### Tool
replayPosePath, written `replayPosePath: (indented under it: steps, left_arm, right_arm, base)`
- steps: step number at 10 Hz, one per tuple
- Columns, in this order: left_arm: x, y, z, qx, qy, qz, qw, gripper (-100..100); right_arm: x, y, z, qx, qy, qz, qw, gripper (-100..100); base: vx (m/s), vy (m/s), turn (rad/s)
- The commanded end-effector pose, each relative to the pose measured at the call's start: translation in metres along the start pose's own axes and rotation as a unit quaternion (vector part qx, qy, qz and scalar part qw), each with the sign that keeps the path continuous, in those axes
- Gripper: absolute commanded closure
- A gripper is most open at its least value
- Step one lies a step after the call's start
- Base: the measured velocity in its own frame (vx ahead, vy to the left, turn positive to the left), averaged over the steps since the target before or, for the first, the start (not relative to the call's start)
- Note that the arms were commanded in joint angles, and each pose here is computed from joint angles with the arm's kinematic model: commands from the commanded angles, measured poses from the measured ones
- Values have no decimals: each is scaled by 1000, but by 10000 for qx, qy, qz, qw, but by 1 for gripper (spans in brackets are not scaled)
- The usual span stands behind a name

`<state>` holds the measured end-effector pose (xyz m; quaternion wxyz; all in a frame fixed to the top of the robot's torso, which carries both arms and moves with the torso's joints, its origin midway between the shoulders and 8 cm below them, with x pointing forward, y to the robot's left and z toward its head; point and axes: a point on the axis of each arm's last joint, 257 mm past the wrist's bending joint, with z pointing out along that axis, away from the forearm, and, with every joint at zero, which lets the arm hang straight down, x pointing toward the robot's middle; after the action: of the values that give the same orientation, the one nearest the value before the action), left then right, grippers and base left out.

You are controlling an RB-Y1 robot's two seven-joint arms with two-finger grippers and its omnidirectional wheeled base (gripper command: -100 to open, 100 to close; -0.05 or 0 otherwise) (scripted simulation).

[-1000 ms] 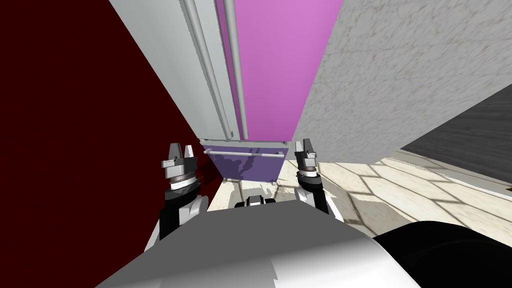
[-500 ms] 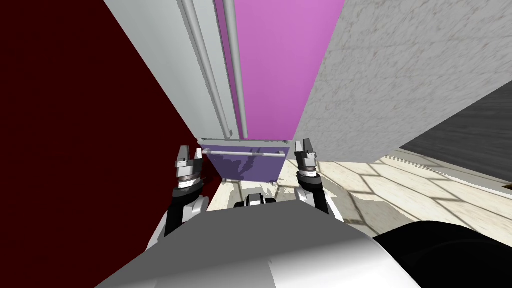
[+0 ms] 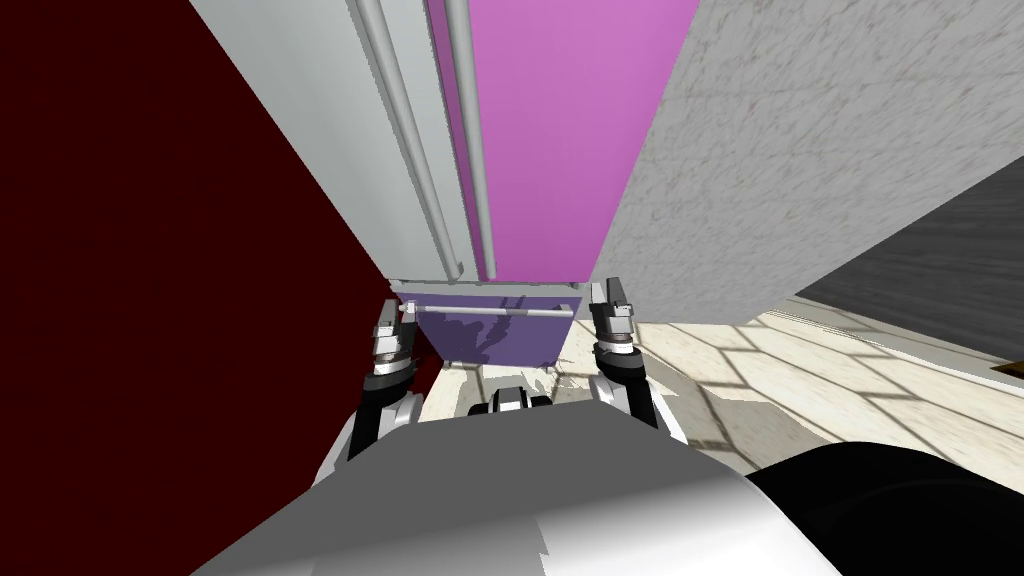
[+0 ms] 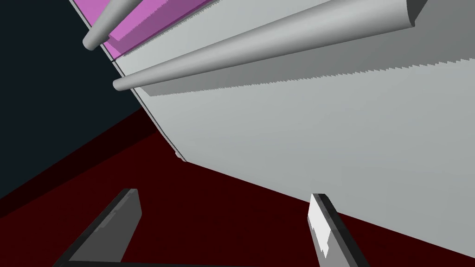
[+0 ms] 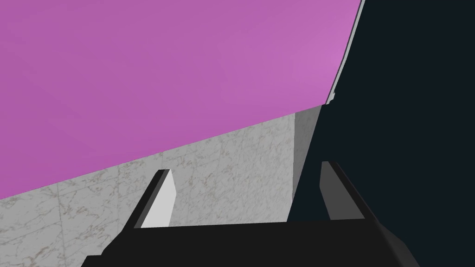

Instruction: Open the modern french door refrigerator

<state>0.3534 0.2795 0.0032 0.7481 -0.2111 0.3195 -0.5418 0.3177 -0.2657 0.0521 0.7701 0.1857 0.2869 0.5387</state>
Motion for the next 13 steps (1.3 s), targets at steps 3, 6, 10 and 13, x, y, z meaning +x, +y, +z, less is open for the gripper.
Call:
replayPosePath:
  steps: [3,6,10,13]
  left_arm:
    - [13,31,-15,-164,174,80,9997,-100]
    - [21,49,-26,-272,275,121,9992,-100]
    - [33,77,-44,-455,423,173,9979,-100]
    - [43,95,-58,-578,517,198,9968,-100]
  right_arm:
    - [0,0,0,0,0,0,10000,0]
    - [0,0,0,0,0,0,10000,0]
    - [0,0,0,0,0,0,10000,0]
    - [0,0,0,0,0,0,10000,0]
  base:
    - [42,17,-20]
    - [61,25,-29]
    - [52,23,-31]
    - [38,22,-18]
